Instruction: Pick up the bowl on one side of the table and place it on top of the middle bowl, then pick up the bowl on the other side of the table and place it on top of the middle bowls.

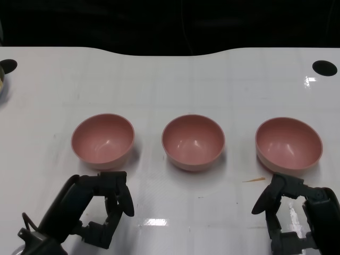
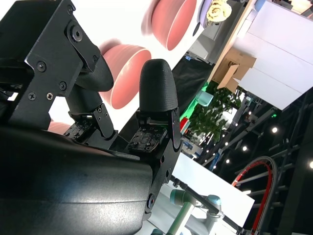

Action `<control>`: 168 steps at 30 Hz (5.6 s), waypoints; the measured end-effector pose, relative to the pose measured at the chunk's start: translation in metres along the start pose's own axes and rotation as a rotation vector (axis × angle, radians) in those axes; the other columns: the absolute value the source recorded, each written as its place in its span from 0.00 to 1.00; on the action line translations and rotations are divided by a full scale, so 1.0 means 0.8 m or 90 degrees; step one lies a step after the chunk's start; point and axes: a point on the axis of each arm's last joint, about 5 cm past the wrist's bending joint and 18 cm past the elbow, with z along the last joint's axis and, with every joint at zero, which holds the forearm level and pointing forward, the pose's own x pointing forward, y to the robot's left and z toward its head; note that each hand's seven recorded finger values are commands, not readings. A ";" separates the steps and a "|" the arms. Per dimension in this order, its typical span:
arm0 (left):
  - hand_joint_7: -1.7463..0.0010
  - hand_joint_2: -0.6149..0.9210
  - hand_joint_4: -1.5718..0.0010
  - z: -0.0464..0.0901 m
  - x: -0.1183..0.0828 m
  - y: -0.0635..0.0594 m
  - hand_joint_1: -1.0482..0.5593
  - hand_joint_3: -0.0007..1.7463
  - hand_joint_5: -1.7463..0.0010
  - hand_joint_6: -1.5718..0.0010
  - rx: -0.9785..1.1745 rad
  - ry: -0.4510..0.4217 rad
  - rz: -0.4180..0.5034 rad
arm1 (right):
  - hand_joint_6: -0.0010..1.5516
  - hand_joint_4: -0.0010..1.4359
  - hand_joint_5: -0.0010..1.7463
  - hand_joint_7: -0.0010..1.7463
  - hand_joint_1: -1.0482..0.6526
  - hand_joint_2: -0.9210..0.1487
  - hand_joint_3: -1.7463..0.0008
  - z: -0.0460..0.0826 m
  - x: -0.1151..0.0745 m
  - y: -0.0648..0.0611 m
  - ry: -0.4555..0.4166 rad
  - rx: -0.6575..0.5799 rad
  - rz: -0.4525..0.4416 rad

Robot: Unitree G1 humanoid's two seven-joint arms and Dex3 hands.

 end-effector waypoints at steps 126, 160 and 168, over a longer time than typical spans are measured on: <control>0.21 0.99 0.45 0.048 0.184 -0.058 0.50 0.03 0.00 0.47 0.579 -0.128 -0.144 | 0.58 0.64 0.94 0.76 0.74 0.78 0.02 0.001 0.007 0.010 -0.008 -0.009 0.018; 1.00 1.00 1.00 0.041 0.151 -0.062 0.15 0.21 0.97 0.99 0.554 0.008 -0.323 | 0.56 0.62 0.95 0.75 0.75 0.77 0.03 0.004 0.008 0.012 -0.014 -0.004 0.013; 1.00 1.00 1.00 0.029 0.136 -0.074 0.16 0.21 1.00 1.00 0.556 0.010 -0.314 | 0.56 0.61 0.94 0.76 0.75 0.77 0.03 0.005 0.008 0.012 -0.017 -0.005 0.012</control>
